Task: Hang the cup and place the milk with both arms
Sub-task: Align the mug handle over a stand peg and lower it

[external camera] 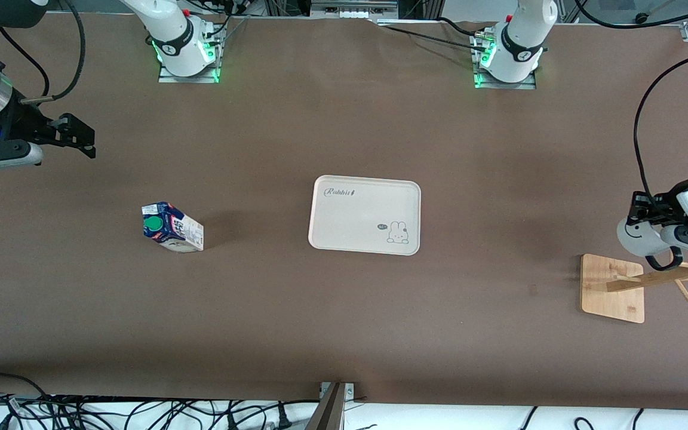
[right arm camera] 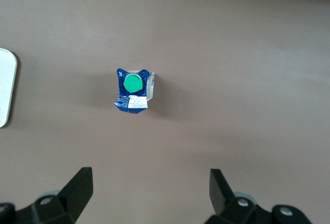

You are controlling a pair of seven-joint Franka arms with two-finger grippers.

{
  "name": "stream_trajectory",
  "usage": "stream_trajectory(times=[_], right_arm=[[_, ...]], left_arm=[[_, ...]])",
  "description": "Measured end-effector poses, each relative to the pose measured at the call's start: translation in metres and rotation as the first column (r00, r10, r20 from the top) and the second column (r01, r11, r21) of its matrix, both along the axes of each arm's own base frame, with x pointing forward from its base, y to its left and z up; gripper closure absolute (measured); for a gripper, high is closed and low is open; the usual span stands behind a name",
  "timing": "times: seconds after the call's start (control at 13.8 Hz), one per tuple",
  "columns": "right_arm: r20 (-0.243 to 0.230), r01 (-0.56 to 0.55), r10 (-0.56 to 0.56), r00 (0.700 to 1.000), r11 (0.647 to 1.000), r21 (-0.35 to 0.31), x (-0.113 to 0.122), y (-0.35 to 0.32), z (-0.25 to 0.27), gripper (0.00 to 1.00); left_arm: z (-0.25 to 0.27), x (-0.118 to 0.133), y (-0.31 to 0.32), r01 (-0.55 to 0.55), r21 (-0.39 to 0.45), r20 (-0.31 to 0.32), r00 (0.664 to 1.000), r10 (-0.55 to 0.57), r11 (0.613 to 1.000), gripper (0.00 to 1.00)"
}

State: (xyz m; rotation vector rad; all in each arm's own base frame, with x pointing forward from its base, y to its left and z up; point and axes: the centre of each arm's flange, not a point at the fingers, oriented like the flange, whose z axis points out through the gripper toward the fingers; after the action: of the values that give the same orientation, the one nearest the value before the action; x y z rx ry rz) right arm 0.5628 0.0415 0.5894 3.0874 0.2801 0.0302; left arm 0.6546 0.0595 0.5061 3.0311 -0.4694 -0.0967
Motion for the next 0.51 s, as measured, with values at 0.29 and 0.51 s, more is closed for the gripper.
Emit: stream_trajectory(times=[0.29, 0.51], right_arm=[[-0.001, 0.002, -0.002, 1.0, 1.0, 0.001, -0.0001, -0.0003, -0.0001, 0.0], [-0.001, 0.003, -0.003, 1.0, 1.0, 0.001, -0.0001, -0.0005, -0.0001, 0.0]], left_arm=[[-0.0022, 0.0002, 0.0045, 0.012, -0.002, -0.002, 1.0, -0.012, 1.0, 0.94], [-0.0044, 0.0, 0.0123, 0.031, -0.006, -0.003, 1.0, -0.031, 1.0, 0.94]])
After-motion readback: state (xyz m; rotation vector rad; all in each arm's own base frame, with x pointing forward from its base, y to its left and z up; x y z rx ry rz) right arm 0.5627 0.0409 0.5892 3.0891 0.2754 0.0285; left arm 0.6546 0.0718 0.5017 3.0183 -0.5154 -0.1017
